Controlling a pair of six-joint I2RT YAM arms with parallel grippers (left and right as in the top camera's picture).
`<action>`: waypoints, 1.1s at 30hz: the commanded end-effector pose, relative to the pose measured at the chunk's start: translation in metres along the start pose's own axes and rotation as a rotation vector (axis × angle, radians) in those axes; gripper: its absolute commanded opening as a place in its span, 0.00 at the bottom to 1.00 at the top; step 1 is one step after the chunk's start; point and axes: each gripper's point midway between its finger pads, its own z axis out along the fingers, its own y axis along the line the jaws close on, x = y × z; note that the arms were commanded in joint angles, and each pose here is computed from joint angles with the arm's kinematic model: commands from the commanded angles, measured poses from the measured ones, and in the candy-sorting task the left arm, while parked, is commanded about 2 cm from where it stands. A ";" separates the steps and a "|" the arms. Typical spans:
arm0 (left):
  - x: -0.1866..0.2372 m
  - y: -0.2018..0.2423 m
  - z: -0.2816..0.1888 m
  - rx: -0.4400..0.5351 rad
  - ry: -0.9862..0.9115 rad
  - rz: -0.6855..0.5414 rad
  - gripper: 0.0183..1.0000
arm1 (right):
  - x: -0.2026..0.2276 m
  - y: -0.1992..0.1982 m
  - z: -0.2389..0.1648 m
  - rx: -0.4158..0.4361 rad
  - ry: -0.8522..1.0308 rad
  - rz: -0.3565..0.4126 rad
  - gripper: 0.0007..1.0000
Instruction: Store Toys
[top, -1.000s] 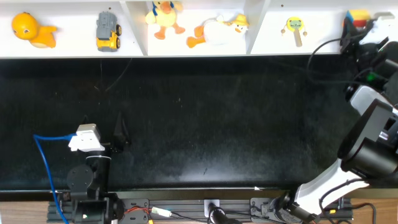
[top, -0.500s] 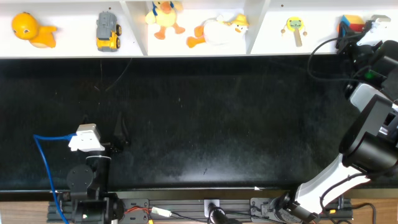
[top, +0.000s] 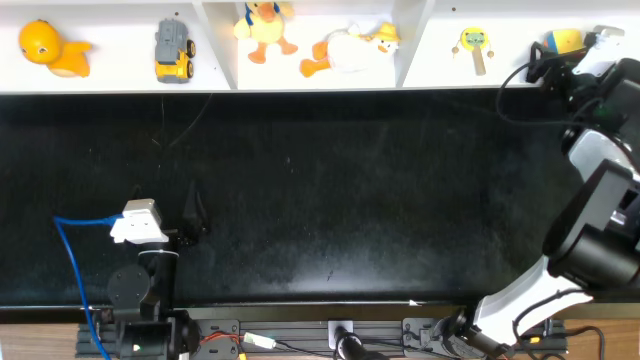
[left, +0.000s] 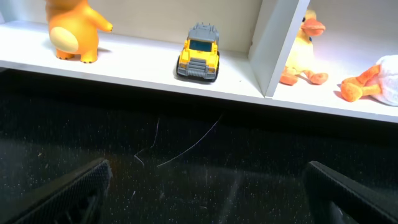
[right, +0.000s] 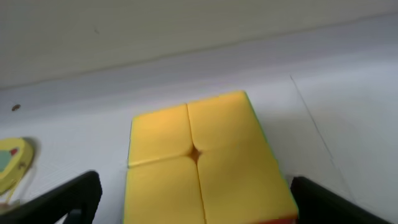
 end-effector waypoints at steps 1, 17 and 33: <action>-0.001 0.001 0.000 0.001 -0.008 -0.008 1.00 | -0.012 -0.001 -0.029 0.086 0.045 -0.030 1.00; -0.001 0.001 0.000 0.001 -0.008 -0.008 1.00 | -0.039 0.102 -0.224 0.091 0.224 -0.075 1.00; -0.001 0.001 0.000 0.001 -0.008 -0.008 1.00 | -0.043 0.122 -0.262 0.103 0.192 -0.084 1.00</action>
